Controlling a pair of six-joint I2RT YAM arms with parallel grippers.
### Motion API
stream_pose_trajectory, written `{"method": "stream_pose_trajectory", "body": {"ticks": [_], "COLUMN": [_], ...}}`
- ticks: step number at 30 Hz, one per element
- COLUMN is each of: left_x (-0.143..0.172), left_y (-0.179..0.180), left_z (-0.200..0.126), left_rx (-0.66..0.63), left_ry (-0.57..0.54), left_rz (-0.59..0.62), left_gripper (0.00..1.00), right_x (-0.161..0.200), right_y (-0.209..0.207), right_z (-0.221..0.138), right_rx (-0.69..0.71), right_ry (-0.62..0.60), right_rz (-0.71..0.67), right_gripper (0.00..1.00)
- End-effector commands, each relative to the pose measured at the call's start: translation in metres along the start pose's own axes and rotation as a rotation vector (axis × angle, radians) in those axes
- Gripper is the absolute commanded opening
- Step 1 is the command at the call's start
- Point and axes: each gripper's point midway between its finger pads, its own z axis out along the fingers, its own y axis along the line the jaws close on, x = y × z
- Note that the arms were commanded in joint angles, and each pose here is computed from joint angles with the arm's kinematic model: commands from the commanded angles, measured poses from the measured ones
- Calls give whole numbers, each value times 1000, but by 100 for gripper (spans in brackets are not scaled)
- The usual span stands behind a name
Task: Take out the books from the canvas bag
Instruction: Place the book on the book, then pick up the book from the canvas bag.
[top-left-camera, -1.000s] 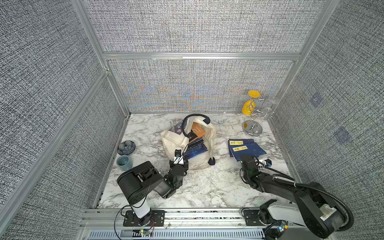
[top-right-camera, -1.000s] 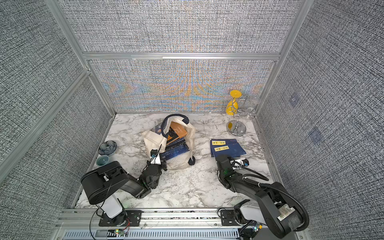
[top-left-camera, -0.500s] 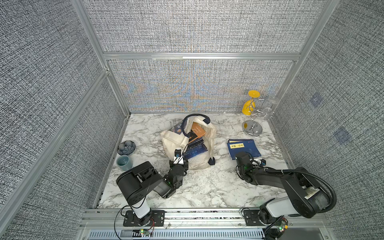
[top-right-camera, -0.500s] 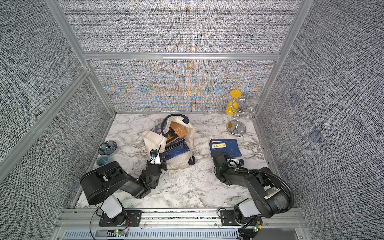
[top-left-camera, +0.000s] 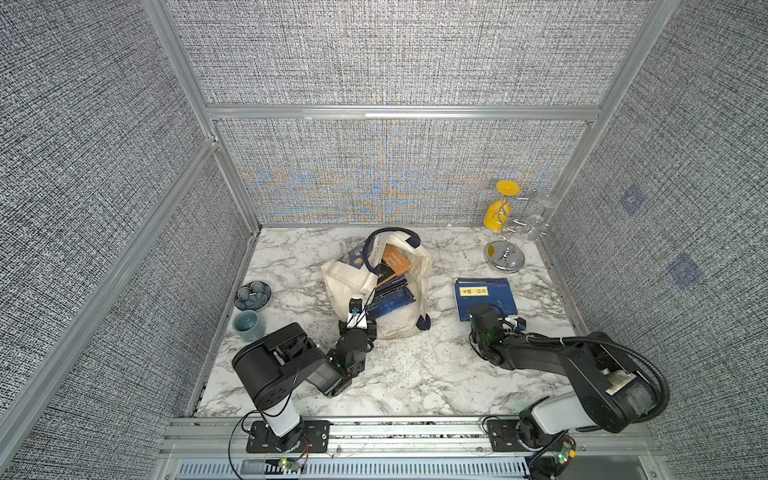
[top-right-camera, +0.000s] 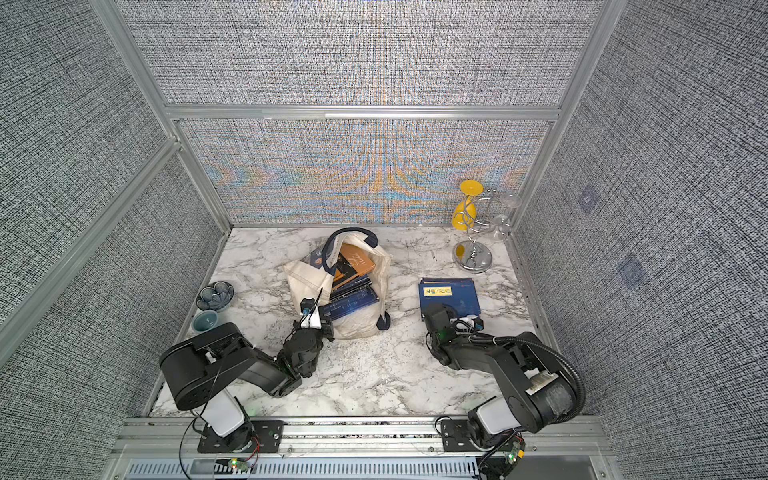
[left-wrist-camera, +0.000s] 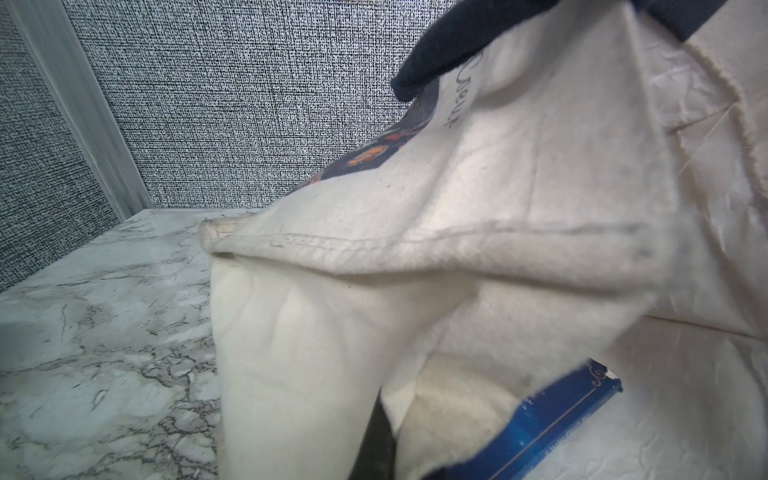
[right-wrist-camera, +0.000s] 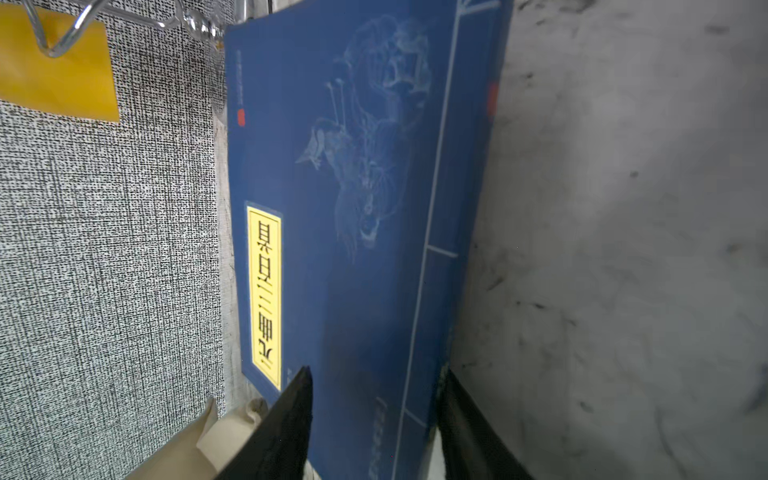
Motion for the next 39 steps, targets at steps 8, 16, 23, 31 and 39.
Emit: {"method": "stream_pose_trajectory", "body": {"ticks": [8,16,23,31,39], "left_x": [-6,-7,-7,-10,-11], "left_y": [-3,-3,-3,-2,-1], "left_z": [1,0,0,-1,-2], "left_rx": [13,12,15,12,12], "left_ry": [-21,-23,-23,-30,-32], "left_rz": [-25,-28,-33,-29,-24], "left_gripper": [0,0,0,0,0], "right_x": [3,0,-6,36,158], "right_y": [27,24,20,71,119], "right_z": [10,4,-24,-55,-85], "right_rx": [-75,-43,73,-82,-278], "right_ry": [-15,-7,46,196,509], "right_rz": [-15,-66,-244,-399,-523], "right_gripper": [49,53,73,77,77]}}
